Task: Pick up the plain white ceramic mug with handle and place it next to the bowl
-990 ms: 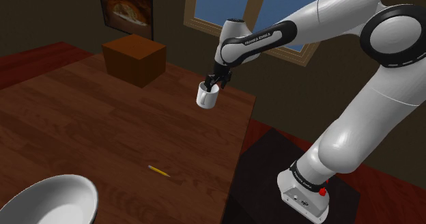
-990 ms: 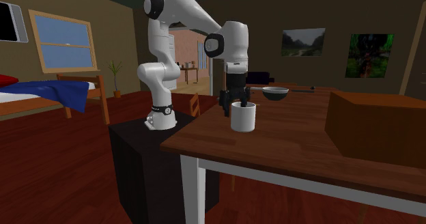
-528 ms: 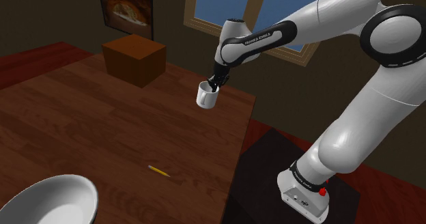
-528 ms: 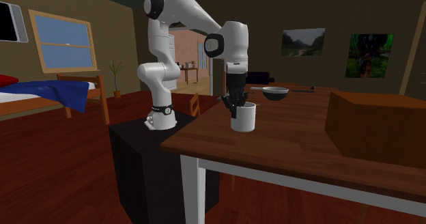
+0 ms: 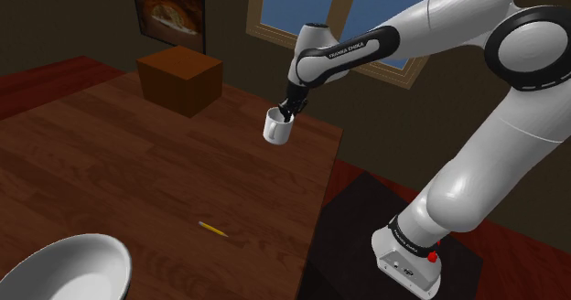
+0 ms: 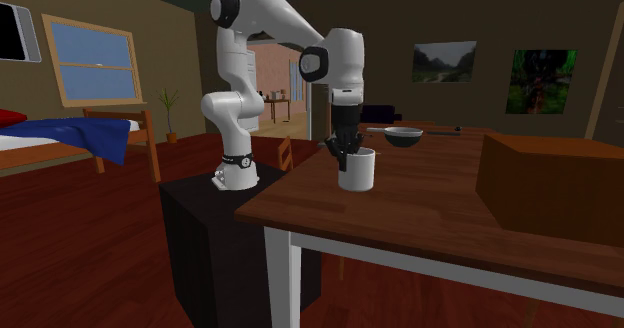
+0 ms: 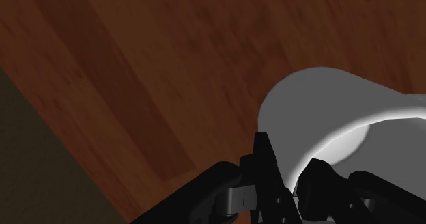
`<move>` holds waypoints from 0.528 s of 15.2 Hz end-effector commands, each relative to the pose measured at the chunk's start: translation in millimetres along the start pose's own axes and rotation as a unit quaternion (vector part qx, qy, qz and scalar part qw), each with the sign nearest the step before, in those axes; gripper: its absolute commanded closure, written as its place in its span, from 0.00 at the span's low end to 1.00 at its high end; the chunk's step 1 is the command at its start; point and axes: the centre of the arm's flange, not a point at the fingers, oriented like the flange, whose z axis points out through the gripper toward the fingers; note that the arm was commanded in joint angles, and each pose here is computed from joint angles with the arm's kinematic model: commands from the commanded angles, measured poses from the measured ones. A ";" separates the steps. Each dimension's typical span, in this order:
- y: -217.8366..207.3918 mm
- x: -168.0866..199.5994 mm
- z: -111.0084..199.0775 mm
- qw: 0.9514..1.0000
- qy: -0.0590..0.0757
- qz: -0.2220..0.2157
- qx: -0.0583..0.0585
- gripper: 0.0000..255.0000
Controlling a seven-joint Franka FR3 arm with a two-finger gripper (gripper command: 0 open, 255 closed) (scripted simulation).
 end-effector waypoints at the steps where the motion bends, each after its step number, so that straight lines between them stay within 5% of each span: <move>1: 0.4 0.1 -9.9 1.000 0.000 0.000 0.000 1.00; 8: 0.1 0.8 -46.9 1.000 0.000 0.000 0.000 1.00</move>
